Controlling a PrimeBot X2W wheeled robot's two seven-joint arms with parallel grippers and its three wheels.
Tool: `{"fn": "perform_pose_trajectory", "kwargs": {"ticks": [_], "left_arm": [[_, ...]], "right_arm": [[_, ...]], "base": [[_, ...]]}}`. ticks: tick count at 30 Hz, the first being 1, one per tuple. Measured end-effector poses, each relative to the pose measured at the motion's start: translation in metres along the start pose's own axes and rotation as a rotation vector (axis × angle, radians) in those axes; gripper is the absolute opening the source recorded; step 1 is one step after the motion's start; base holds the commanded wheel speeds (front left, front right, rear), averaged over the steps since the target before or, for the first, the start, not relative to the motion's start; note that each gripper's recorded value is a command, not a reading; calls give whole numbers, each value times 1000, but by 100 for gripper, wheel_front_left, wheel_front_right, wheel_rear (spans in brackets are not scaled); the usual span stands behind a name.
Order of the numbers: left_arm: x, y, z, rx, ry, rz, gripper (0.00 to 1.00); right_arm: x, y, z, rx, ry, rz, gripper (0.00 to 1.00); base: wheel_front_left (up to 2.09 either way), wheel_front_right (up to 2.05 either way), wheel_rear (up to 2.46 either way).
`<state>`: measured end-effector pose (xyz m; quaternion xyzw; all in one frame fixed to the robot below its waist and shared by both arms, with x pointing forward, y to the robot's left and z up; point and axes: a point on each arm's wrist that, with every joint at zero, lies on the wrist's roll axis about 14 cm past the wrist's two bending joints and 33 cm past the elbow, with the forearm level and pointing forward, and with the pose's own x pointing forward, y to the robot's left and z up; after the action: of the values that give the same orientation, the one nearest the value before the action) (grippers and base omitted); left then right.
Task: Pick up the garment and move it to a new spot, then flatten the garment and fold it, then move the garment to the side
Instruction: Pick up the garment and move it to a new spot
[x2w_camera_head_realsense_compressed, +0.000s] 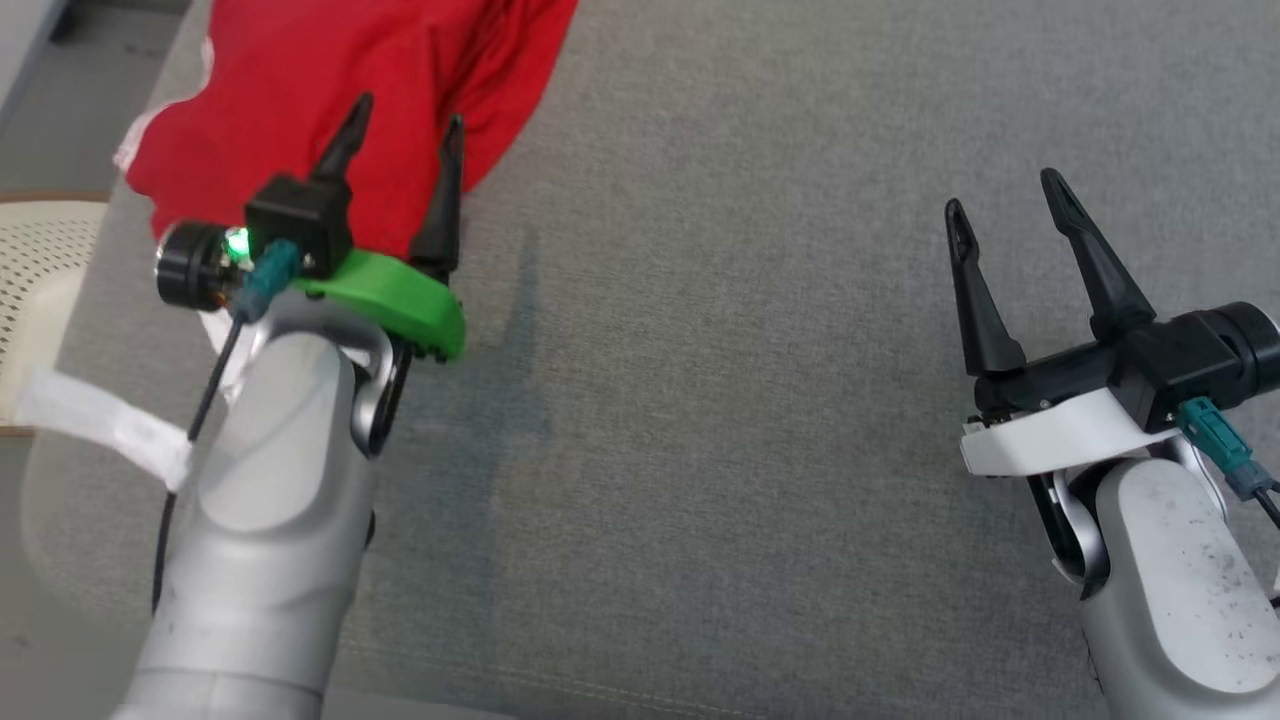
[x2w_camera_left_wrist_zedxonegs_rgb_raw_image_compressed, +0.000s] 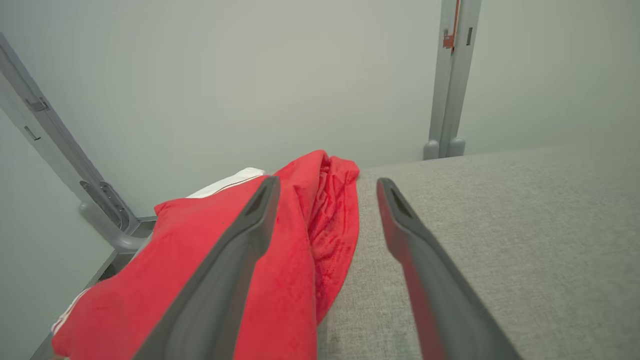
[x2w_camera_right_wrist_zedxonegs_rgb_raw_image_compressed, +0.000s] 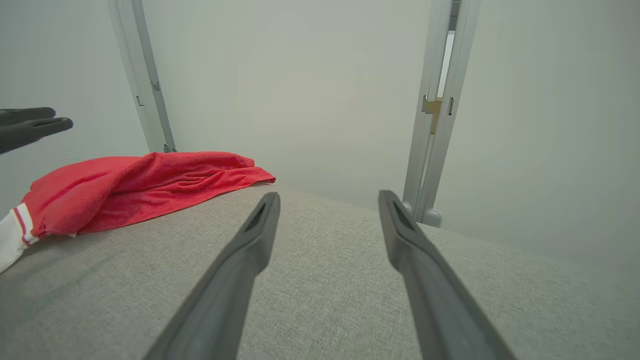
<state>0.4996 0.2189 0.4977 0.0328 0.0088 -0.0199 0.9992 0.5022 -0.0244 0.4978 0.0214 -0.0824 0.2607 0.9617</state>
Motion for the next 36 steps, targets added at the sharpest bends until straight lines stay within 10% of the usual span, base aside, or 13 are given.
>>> {"fn": "perform_pose_trajectory", "kwargs": {"ticks": [11,13,14,23,36], "left_arm": [[69,40,-108,131,328,121,100],[73,38,-123,132,369,128,19],[74,34,-130,133,387,118,0],[83,22,-110,134,331,98,0],[77,13,44,141,-76,46,0]], "right_arm": [[-29,-46,-75,28,164,-123,100],[-38,-55,-79,19,183,-153,100],[-42,-59,-80,16,191,-166,100],[-68,-65,-79,20,237,-222,100],[-84,-41,-39,45,188,-217,100]], "base": [[0,0,0],[0,0,0],[0,0,0],[0,0,0],[0,0,0]]}}
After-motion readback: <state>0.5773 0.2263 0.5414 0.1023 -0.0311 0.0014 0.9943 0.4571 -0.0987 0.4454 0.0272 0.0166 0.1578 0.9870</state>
